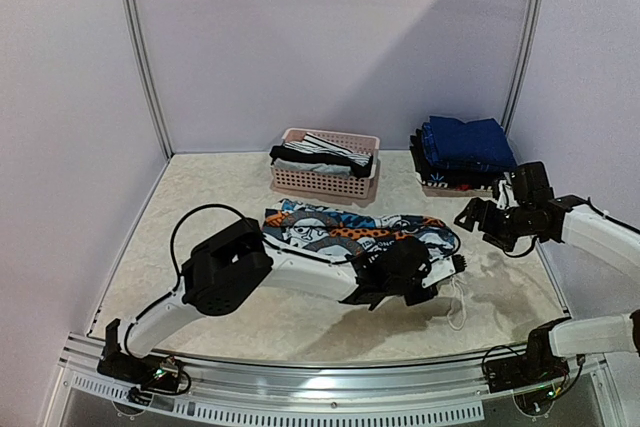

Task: Fold and stack the mixed laundry pile
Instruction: Pick up the rectangle-folded shorts from the center of the board, then pass from the left arm to the right

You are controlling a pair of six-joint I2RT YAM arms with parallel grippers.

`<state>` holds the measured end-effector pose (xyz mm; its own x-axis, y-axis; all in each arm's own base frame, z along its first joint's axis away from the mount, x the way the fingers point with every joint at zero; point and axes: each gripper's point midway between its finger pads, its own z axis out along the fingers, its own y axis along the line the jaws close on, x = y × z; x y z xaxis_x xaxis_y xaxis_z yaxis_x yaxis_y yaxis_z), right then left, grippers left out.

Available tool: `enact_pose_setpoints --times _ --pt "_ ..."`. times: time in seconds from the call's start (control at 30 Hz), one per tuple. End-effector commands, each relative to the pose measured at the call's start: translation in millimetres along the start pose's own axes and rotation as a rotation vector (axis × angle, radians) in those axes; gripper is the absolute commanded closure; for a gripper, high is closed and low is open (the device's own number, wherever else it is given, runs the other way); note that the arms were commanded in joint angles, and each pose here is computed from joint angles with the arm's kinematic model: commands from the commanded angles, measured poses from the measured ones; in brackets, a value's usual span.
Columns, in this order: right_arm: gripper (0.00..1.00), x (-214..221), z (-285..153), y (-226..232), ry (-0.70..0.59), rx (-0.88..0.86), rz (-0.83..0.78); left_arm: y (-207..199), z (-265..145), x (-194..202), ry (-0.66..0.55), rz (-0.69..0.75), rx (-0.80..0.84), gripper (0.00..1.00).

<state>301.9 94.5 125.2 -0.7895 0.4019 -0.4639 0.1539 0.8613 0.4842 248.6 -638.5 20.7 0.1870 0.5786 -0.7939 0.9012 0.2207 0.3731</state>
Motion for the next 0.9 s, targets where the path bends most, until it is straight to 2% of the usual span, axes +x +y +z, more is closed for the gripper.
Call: enact_pose_setpoints --times 0.0,0.33,0.63,0.87 --pt "0.04 25.9 13.1 3.6 0.132 -0.062 0.038 25.9 -24.2 -19.6 -0.084 -0.128 -0.006 1.0" --pt "0.12 56.0 33.5 13.6 0.27 -0.181 0.114 33.9 -50.1 -26.9 -0.155 -0.176 -0.009 1.0" --pt "0.21 72.4 55.0 14.5 0.343 -0.24 0.182 34.3 -62.5 -27.4 -0.18 -0.185 -0.013 1.0" --pt "0.24 80.0 64.3 14.6 0.369 -0.264 0.215 34.9 -66.8 -32.1 -0.198 -0.193 -0.009 1.0"
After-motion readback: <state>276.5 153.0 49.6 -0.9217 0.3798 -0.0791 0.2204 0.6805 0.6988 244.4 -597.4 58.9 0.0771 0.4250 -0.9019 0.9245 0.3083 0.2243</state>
